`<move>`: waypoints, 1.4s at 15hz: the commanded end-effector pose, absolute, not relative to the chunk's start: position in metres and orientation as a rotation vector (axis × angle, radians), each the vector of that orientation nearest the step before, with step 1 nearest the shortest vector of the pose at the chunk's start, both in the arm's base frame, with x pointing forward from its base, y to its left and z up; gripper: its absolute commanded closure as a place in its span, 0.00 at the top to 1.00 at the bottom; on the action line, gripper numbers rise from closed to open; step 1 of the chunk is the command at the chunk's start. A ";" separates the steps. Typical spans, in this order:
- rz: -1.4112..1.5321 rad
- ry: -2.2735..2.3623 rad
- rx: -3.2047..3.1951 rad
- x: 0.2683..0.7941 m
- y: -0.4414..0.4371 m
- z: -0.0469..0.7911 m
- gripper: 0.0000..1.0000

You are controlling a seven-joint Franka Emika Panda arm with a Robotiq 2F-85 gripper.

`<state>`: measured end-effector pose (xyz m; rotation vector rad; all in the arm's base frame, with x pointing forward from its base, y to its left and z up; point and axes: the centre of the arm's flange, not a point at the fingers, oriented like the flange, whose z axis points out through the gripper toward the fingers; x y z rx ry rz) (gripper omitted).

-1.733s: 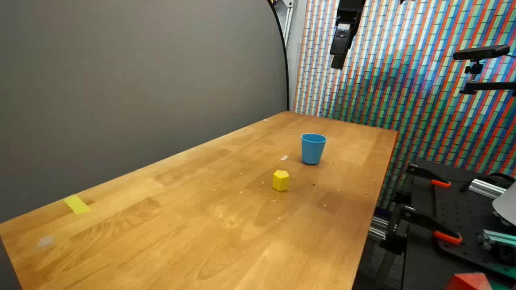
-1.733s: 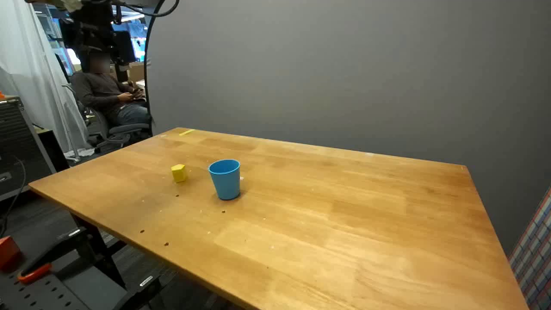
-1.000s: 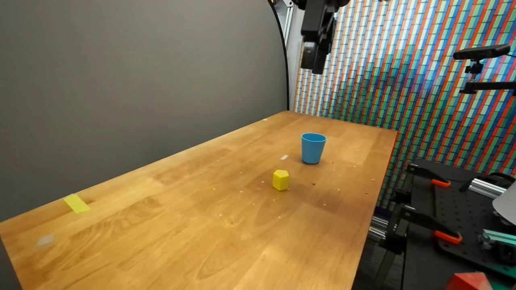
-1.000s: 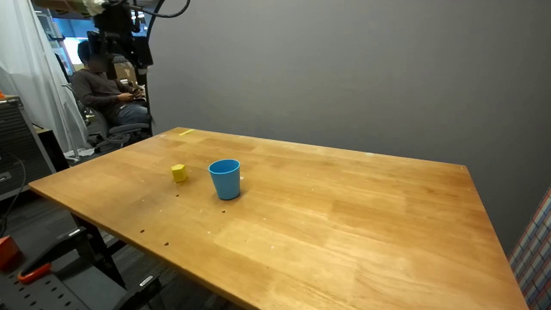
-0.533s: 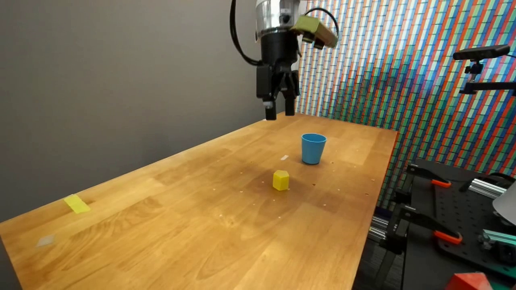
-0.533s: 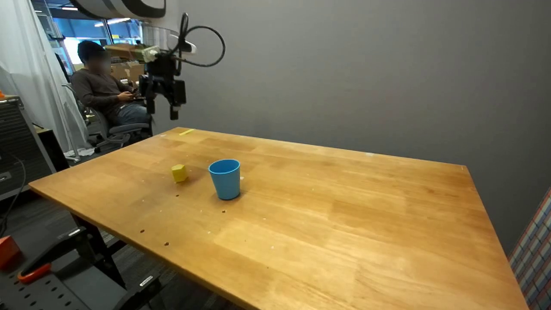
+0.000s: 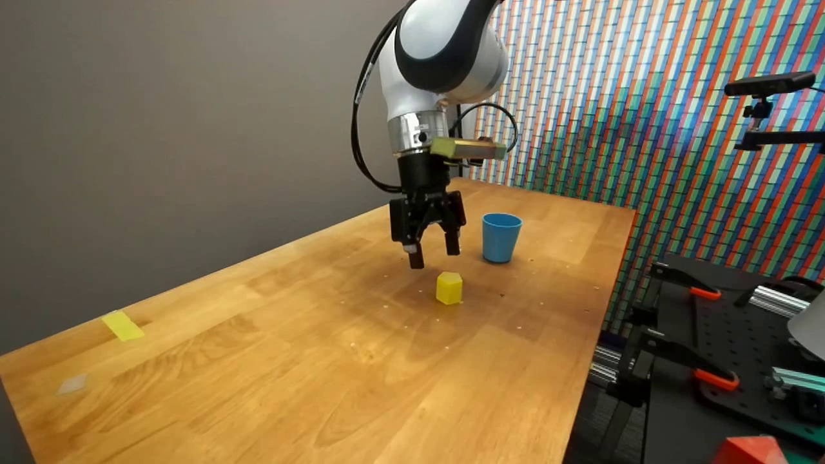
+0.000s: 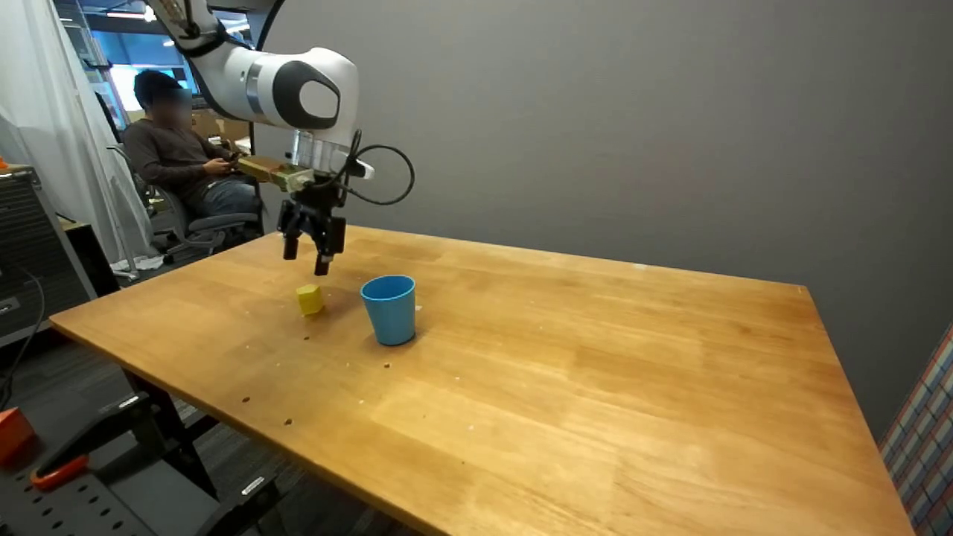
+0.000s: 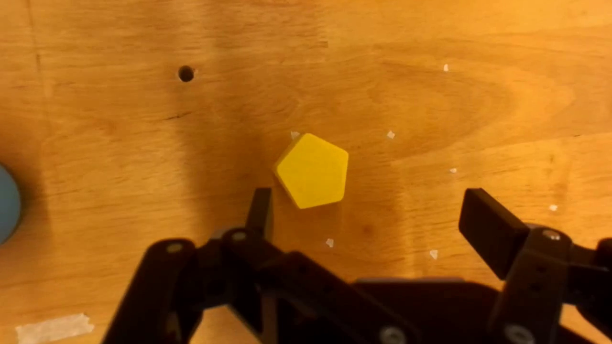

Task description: Put the yellow block in the cup

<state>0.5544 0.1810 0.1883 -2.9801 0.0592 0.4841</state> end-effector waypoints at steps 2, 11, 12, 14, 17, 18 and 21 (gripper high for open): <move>0.485 0.191 -2.981 0.546 0.196 0.174 1.00; 0.312 0.430 -3.233 0.527 0.200 0.166 1.00; 0.306 0.451 -3.246 0.526 0.200 0.165 1.00; 0.299 0.487 -3.249 0.523 0.200 0.162 1.00; 0.322 0.517 -3.226 0.521 0.200 0.157 0.73; 0.315 0.521 -3.229 0.521 0.199 0.157 0.66; 0.297 0.535 -3.225 0.521 0.197 0.158 0.42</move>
